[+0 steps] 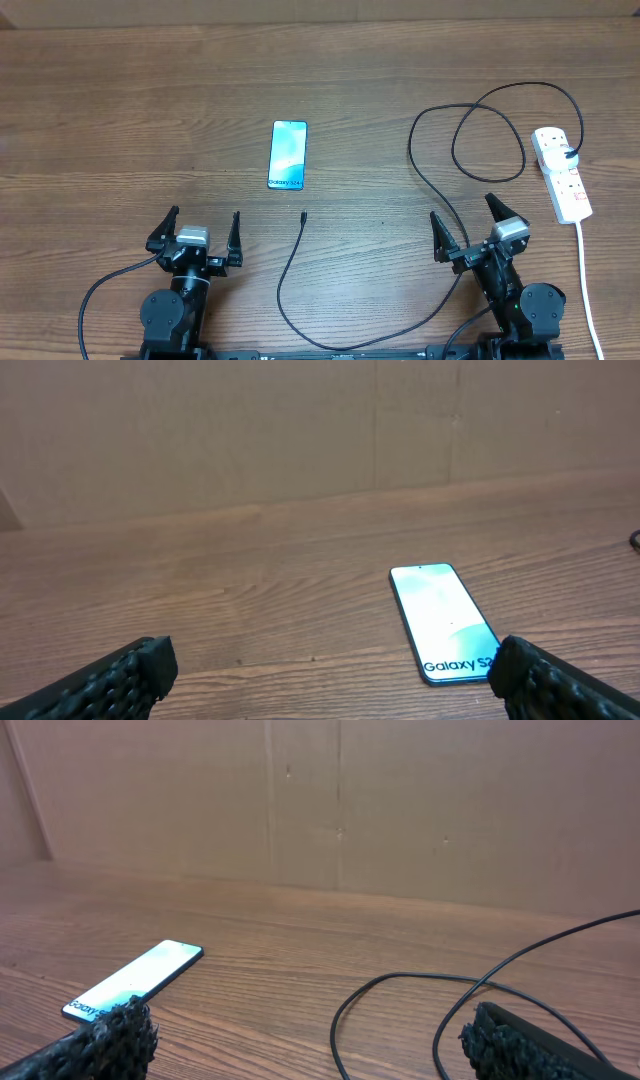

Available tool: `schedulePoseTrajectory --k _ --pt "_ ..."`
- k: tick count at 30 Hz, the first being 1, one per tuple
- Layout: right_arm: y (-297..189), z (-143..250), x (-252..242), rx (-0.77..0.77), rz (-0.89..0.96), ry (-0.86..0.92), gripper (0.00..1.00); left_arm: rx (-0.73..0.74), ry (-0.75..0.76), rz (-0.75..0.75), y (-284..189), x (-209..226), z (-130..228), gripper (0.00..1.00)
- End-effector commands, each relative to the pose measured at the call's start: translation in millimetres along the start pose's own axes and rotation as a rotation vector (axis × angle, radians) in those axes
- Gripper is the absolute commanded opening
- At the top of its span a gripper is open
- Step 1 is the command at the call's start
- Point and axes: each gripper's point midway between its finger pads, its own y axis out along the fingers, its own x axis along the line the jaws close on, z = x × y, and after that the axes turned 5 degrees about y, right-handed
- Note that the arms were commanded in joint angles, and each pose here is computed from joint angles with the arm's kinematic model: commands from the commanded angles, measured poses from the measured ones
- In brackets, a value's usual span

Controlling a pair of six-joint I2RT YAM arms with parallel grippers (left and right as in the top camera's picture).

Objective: Plug charger to phone and switch on socket

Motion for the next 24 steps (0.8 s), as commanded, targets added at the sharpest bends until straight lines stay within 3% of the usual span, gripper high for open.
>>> schedulePoseTrajectory --k 1,24 --pt "0.0 1.9 -1.5 -0.003 0.009 0.003 1.00 -0.006 0.015 -0.009 -0.5 2.0 -0.4 1.00" --pt "0.0 1.9 -1.5 -0.003 0.009 0.003 1.00 -0.008 0.015 -0.001 -0.5 0.6 -0.8 0.99"
